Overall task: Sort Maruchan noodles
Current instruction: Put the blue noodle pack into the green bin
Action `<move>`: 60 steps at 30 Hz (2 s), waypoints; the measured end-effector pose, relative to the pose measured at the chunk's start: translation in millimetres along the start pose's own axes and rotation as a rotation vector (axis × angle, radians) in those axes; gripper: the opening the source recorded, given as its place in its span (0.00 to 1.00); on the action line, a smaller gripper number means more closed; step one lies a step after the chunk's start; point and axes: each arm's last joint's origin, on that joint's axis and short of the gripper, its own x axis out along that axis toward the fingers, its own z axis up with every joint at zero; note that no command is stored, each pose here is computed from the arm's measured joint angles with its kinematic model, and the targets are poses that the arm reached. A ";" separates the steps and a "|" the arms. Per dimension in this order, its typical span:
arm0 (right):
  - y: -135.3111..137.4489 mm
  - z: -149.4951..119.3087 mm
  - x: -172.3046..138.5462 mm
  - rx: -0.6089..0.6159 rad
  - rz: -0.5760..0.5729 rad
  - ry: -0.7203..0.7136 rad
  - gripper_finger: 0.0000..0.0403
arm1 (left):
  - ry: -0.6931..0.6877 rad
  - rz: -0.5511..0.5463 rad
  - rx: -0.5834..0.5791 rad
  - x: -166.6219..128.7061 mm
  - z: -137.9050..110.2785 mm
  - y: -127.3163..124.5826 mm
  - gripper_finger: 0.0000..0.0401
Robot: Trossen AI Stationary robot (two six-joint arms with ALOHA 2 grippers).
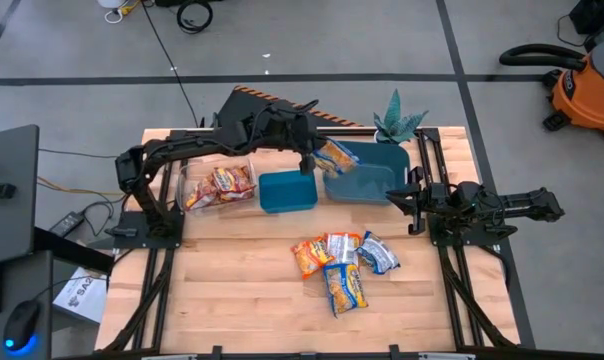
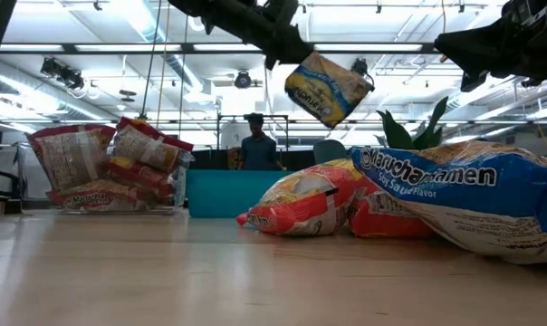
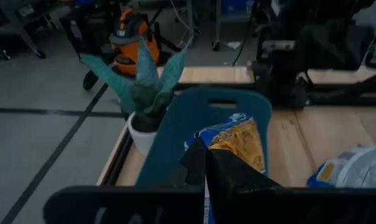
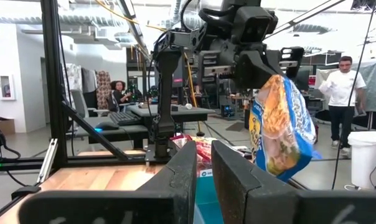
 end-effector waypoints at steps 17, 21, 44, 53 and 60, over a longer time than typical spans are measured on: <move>0.0 0.0 0.0 0.000 0.000 0.000 0.14 | 0.116 -0.037 -0.074 -1.3 -12.4 1.9 0.02; 0.0 0.0 0.0 0.000 0.000 0.000 0.14 | 0.118 -0.026 -0.030 -0.5 -11.5 -3.2 0.02; 0.0 0.1 0.0 0.000 0.000 -0.001 0.14 | 0.083 -0.022 0.052 1.8 -3.7 -25.1 0.02; 0.0 0.0 0.0 0.000 0.000 0.000 0.14 | 0.040 -0.017 0.088 1.8 0.6 -24.7 0.02; 0.0 0.1 0.0 0.000 0.000 -0.001 0.14 | 0.005 -0.020 0.092 1.9 3.7 -24.2 0.02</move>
